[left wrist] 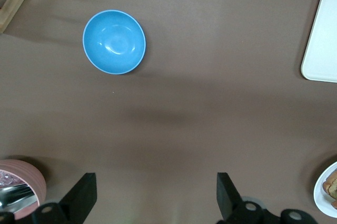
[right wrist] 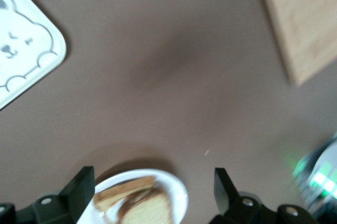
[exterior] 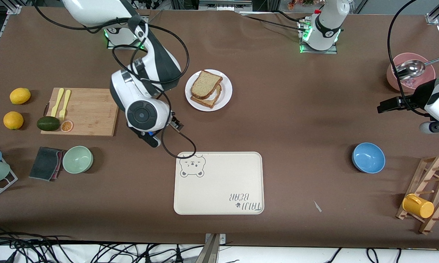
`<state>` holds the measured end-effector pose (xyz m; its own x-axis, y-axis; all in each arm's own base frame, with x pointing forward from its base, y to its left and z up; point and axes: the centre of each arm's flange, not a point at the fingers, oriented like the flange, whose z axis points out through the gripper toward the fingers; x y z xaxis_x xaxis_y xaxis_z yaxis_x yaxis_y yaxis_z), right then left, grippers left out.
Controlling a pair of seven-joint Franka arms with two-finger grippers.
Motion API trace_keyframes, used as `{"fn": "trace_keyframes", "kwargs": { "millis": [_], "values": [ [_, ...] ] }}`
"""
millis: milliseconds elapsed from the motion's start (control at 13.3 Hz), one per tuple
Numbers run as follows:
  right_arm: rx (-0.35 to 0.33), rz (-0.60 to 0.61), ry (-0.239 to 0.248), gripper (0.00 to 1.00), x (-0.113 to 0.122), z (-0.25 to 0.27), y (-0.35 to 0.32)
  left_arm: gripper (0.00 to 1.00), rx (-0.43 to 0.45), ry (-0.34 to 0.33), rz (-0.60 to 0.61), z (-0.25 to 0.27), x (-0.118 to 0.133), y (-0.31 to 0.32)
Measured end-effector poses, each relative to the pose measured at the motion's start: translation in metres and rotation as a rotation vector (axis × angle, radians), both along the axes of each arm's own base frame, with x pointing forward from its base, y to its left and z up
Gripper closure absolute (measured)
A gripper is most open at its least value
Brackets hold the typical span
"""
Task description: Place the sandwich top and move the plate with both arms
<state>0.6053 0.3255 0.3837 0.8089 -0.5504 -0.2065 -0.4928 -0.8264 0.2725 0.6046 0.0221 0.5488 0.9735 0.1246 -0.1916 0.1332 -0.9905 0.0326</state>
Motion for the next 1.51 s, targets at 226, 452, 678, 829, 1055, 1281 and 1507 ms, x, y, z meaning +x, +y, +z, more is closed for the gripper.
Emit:
{"fn": "trace_keyframes", "kwargs": {
  "millis": [226, 452, 678, 829, 1055, 1281, 1507],
  "values": [
    [0.028, 0.182, -0.004, 0.0, 0.021, 0.029, -0.06, 0.0, 0.0, -0.025, -0.003, 0.002, 0.003, -0.002],
    [0.053, 0.305, -0.002, 0.0, 0.039, 0.052, -0.126, 0.0, -0.005, -0.041, -0.034, 0.004, 0.004, -0.007],
    [0.1, 0.394, -0.02, 0.0, 0.044, 0.087, -0.185, 0.0, -0.004, -0.122, -0.055, 0.017, 0.009, -0.006],
    [0.153, 0.423, -0.034, 0.0, 0.039, 0.105, -0.224, 0.0, -0.002, -0.154, -0.056, 0.015, 0.011, -0.006],
    [0.221, 0.472, -0.105, 0.0, 0.02, 0.129, -0.282, 0.0, 0.001, -0.219, -0.06, -0.015, 0.001, -0.007],
    [0.242, 0.454, -0.203, 0.0, -0.011, 0.172, -0.319, 0.0, -0.005, -0.19, -0.083, -0.051, -0.034, -0.022],
    [0.225, 0.424, -0.296, 0.0, -0.034, 0.216, -0.345, 0.0, -0.024, -0.132, -0.079, -0.076, -0.055, -0.025]
  ]
}}
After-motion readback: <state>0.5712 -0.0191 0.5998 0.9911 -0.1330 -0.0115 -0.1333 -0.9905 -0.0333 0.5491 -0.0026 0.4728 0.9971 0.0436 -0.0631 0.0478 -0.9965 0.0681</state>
